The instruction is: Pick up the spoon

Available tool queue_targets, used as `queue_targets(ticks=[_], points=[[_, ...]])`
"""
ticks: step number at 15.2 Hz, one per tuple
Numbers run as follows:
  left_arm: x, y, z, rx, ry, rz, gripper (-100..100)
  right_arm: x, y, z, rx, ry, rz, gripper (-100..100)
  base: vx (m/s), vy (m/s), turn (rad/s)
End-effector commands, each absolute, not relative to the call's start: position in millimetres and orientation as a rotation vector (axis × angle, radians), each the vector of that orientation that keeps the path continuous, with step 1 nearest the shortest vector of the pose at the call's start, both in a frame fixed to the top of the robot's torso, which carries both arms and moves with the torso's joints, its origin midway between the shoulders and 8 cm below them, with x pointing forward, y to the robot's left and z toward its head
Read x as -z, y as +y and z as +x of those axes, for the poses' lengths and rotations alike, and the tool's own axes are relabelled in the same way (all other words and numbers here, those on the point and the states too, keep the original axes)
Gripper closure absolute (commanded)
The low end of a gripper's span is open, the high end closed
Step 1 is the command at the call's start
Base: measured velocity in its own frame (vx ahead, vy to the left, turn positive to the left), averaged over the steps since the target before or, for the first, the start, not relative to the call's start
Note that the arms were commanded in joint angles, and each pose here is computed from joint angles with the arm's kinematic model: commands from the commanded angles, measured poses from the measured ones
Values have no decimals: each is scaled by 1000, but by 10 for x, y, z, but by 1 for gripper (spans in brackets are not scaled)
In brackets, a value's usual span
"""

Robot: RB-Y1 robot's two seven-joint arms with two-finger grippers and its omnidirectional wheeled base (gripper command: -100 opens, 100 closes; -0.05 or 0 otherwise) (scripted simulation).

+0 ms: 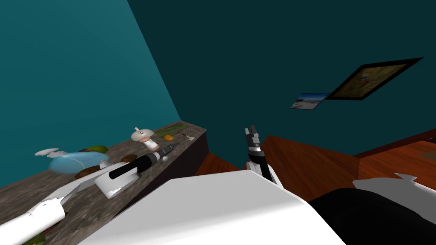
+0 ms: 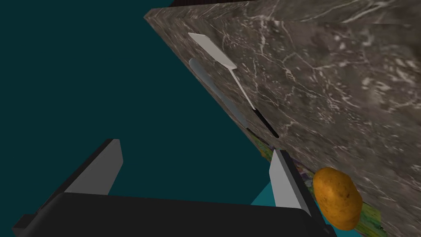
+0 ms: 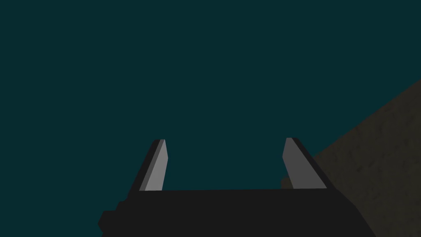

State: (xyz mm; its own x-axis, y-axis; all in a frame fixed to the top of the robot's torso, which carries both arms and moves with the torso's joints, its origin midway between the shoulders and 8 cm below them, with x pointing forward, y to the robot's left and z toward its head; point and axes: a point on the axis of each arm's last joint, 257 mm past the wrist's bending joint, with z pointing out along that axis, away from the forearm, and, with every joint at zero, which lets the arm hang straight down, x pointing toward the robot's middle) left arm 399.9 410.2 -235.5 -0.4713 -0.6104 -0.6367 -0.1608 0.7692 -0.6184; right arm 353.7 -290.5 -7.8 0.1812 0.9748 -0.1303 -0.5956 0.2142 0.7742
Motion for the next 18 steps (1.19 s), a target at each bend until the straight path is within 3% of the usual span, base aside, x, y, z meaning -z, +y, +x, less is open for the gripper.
queue_targets(ticks=[1,9,18], points=[[2487,4348,3917,519,2085,-618,-100,78,-2905,3537,-1228,714,654,0,15,-35,-119],[2727,4950,3670,307,2207,-704,-100,78,-2905,3537,-1228,714,654,0,16,-29,-95],[3064,5932,2923,-58,2366,-917,-100,78,-2905,3537,-1228,714,654,0,26,-42,-103]])
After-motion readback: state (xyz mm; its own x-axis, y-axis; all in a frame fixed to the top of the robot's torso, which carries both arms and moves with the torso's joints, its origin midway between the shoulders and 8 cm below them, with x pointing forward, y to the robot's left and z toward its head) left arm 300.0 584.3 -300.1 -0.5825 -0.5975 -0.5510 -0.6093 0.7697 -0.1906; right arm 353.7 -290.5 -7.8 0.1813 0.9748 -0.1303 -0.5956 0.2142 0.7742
